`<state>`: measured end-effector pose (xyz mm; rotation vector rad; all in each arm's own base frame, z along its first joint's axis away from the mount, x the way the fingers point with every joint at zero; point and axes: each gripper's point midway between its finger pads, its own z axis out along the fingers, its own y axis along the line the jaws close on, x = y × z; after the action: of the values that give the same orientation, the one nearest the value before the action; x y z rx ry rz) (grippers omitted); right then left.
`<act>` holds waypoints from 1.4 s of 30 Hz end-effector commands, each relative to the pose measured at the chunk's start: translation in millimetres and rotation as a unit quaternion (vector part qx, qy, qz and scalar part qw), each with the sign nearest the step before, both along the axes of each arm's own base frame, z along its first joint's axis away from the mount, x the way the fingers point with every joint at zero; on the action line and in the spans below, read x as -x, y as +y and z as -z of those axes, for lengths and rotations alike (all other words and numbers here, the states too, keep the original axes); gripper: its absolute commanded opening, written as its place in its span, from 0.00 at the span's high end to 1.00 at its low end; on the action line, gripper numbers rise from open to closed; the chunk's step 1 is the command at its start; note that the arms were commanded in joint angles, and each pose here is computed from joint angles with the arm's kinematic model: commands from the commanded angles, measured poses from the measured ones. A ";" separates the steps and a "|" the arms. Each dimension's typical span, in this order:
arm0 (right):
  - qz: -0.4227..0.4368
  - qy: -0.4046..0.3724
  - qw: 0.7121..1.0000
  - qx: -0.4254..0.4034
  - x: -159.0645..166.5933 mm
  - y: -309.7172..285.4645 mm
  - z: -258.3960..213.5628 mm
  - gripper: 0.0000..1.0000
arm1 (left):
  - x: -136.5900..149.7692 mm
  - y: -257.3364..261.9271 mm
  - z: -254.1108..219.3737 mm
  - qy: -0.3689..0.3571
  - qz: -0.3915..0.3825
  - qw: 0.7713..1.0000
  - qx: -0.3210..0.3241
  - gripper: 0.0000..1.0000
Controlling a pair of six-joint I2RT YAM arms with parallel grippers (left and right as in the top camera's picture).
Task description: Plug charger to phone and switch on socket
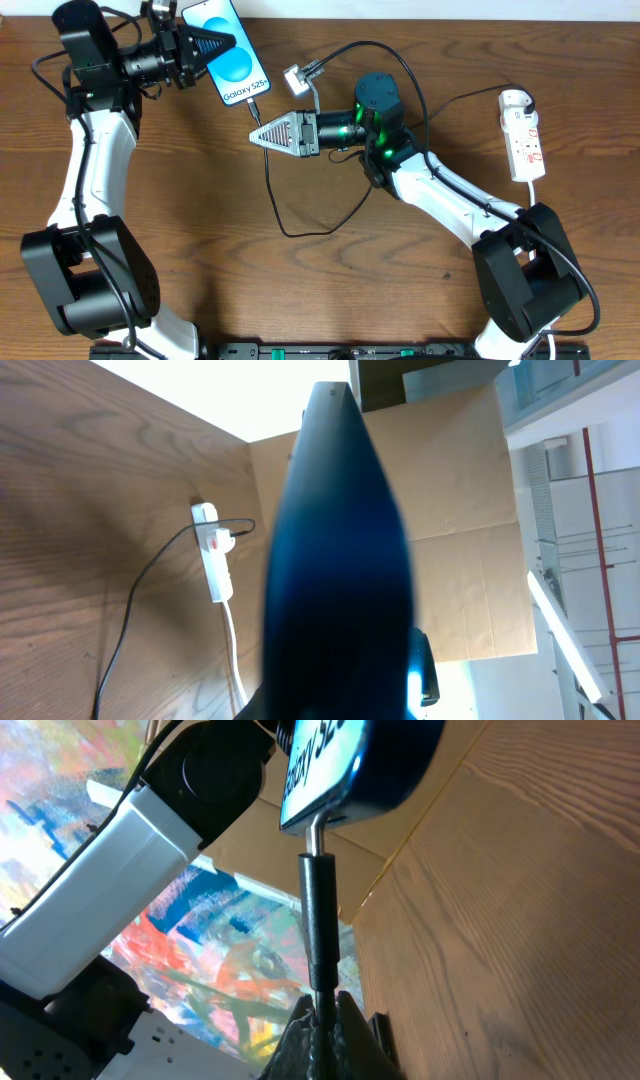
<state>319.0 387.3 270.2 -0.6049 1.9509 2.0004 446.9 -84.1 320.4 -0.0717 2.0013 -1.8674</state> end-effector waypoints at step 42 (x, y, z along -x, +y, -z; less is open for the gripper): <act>0.084 -0.058 0.995 -0.019 -39.1 -16.3 -9.9 0.99 | 15.8 -19.6 -10.0 -0.022 0.044 0.999 0.000 0.93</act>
<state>335.1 377.5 275.0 -0.5991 1.8706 1.9314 449.6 -93.5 319.5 -0.0743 2.0048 -1.8574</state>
